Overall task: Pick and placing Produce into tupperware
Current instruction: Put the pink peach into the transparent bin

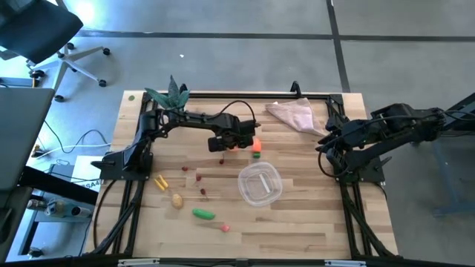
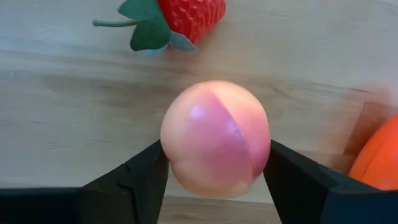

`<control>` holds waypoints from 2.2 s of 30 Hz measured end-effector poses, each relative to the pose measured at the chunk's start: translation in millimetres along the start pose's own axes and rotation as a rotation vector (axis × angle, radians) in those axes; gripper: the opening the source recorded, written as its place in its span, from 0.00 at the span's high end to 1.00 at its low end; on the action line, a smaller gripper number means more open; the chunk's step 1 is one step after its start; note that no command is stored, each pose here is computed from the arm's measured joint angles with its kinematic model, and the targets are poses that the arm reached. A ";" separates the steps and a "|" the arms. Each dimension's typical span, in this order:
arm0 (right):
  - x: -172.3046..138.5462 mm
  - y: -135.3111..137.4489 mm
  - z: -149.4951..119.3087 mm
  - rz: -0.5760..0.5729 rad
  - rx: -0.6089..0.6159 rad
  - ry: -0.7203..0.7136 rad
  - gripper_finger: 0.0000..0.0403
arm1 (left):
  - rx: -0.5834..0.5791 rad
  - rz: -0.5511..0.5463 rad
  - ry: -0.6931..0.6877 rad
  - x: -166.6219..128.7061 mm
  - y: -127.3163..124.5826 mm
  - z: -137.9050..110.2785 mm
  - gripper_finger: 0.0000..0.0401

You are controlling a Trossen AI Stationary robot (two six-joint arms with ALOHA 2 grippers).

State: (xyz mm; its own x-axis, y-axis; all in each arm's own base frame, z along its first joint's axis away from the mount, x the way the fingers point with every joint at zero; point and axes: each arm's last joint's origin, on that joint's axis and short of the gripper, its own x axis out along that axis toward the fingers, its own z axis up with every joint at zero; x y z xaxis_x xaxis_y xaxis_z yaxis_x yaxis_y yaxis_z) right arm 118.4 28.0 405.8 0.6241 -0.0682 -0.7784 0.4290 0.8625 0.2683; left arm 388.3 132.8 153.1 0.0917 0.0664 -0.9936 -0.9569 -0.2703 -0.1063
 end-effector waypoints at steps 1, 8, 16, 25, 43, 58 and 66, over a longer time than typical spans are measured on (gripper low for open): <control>0.1 0.1 0.0 0.000 0.000 0.000 0.68 | 0.000 0.000 0.000 0.0 0.0 0.0 0.45; 0.0 0.0 0.0 0.000 0.000 0.000 0.68 | 0.020 -0.002 0.000 0.0 -0.2 0.0 0.40; 0.0 0.0 0.0 0.000 0.000 0.000 0.68 | 0.022 -0.001 0.000 0.0 -0.1 0.0 0.39; 0.0 0.0 0.0 0.000 0.000 0.000 0.68 | 0.021 -0.014 -0.002 0.0 -1.3 0.6 0.29; 0.0 0.0 0.0 0.000 0.000 0.000 0.68 | -0.002 -0.014 -0.020 0.5 -0.4 17.0 0.03; 0.0 0.0 0.0 0.000 0.000 0.000 0.68 | 0.001 -0.014 -0.022 0.5 -0.4 16.8 0.20; 0.0 0.0 0.0 0.000 0.000 0.000 0.68 | 0.000 -0.013 -0.012 0.5 -0.3 16.4 0.32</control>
State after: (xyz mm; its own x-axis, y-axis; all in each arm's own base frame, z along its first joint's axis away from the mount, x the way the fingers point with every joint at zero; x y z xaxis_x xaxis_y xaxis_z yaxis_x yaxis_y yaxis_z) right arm 118.4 28.0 405.8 0.6239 -0.0679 -0.7786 0.4288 0.8626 0.2684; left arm 384.1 148.6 153.3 0.1008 0.0814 -0.9916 -0.9558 -0.2688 -0.1192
